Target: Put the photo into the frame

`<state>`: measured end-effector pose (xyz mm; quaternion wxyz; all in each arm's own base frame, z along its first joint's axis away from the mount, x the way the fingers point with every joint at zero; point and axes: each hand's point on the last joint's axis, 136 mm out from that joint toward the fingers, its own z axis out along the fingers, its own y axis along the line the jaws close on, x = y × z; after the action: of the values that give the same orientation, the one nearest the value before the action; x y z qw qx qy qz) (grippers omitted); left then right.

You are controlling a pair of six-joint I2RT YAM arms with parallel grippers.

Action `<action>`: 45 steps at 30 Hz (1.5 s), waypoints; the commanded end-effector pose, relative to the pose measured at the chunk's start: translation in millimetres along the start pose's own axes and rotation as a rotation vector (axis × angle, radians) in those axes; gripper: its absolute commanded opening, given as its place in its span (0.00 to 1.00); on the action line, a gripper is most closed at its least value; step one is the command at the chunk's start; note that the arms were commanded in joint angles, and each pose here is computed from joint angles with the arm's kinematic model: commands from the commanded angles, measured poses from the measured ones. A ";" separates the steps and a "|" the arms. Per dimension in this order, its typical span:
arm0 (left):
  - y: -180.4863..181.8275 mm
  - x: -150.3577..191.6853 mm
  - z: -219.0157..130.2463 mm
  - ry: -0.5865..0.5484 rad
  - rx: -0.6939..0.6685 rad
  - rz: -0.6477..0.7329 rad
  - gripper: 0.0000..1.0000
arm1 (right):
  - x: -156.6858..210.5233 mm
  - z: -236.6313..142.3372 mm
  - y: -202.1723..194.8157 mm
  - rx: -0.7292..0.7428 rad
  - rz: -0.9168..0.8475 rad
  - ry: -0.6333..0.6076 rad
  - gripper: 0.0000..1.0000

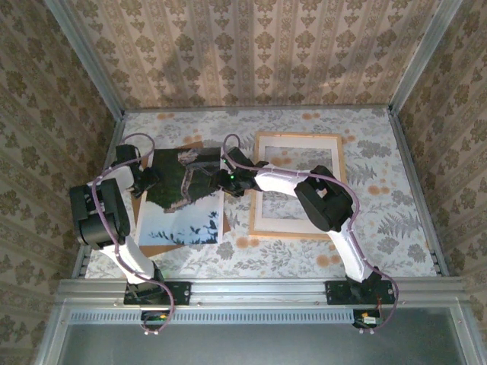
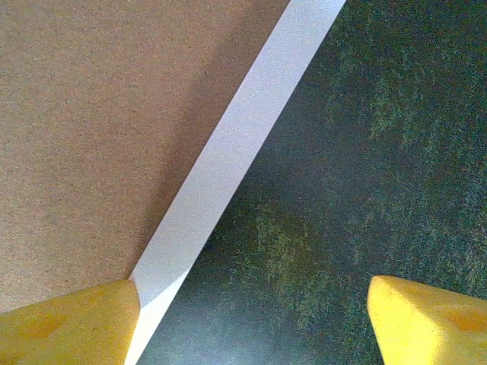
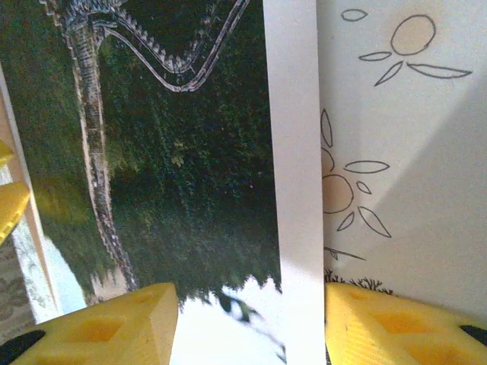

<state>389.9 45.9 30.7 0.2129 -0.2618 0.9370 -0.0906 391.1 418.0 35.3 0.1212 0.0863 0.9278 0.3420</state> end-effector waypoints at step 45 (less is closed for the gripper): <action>-5.2 1.4 -13.9 -0.016 0.024 0.008 0.81 | -17.8 -18.8 13.0 -0.117 -0.159 -0.130 0.02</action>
<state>390.7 44.6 34.3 0.2208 -0.2598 0.9352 -0.0963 400.0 414.8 32.4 0.1831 0.0395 0.9067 0.3779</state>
